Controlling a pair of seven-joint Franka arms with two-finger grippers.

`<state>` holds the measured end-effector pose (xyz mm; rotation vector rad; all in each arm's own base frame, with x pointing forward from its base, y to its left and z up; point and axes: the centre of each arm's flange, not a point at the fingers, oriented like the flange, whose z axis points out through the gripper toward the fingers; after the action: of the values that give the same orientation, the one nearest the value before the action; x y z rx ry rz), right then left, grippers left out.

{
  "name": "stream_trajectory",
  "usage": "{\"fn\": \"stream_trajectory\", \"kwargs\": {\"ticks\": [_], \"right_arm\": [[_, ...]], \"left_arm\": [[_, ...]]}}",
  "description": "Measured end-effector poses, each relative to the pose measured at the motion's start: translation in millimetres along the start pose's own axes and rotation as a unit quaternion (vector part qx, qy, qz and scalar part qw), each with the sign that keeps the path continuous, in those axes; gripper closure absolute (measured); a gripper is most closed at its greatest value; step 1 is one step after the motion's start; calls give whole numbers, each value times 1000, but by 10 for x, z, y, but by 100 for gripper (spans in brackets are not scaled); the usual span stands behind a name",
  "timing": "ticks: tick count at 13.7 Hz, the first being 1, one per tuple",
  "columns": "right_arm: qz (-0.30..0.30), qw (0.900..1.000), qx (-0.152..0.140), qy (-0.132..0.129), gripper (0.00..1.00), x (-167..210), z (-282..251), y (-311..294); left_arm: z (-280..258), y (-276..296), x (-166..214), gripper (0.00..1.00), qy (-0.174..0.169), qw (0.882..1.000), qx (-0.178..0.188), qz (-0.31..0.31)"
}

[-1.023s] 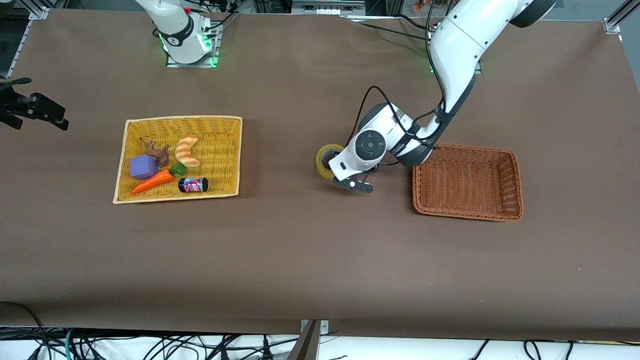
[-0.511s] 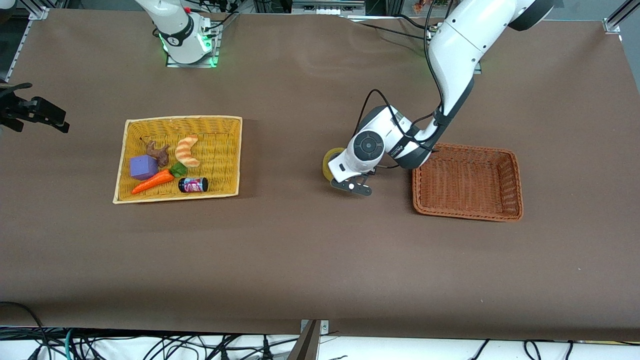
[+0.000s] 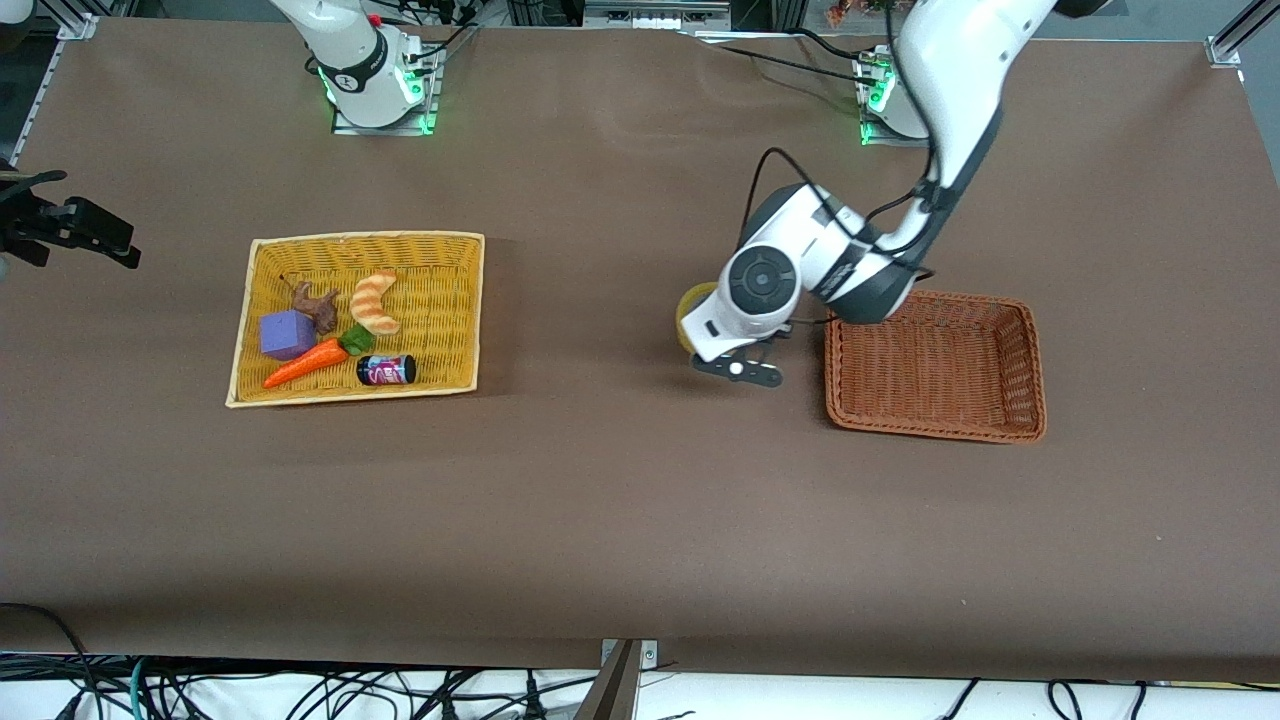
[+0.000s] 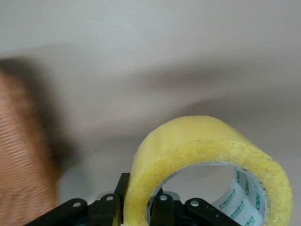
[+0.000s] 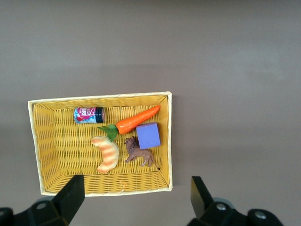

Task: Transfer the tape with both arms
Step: 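Carry the tape roll over the brown basket and lower it inside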

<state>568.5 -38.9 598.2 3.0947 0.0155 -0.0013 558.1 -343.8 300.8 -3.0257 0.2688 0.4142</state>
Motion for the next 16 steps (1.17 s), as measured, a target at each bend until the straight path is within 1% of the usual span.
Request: {"fn": "stream_trajectory", "kwargs": {"ticks": [1,2,3,4,5,7,9,11,13,14,15,16], "right_arm": [[0,1000,0,0,0,0,-1,0],[0,1000,0,0,0,0,-1,0],[0,1000,0,0,0,0,-2,0],[0,1000,0,0,0,0,-2,-2],[0,1000,0,0,0,0,-2,-2],[0,1000,0,0,0,0,-2,-2],[0,1000,0,0,0,1,-3,-3],[0,1000,0,0,0,1,-3,-4],[0,1000,0,0,0,2,-1,-5],[0,1000,0,0,0,4,3,-4],[0,1000,0,-1,0,7,9,-5],[0,1000,0,-1,0,10,16,-4]], "left_arm": [[-170,-255,-24,78,-7,1000,10,-15],[-302,-562,-19,78,-8,999,29,-23],[-371,-868,0,78,-13,999,44,-18],[-378,-1186,19,78,-28,998,50,-6],[-332,-1511,48,78,-44,998,48,7],[-147,-2146,97,78,-69,996,29,58],[116,-2647,148,78,-85,990,9,116],[454,-3077,255,78,-78,982,-2,172],[813,-3467,338,78,-67,974,-28,213],[924,-3585,348,72,-65,972,-37,224],[946,-3613,354,63,-64,970,-40,233],[871,-3554,372,53,-58,968,-40,242]]}}
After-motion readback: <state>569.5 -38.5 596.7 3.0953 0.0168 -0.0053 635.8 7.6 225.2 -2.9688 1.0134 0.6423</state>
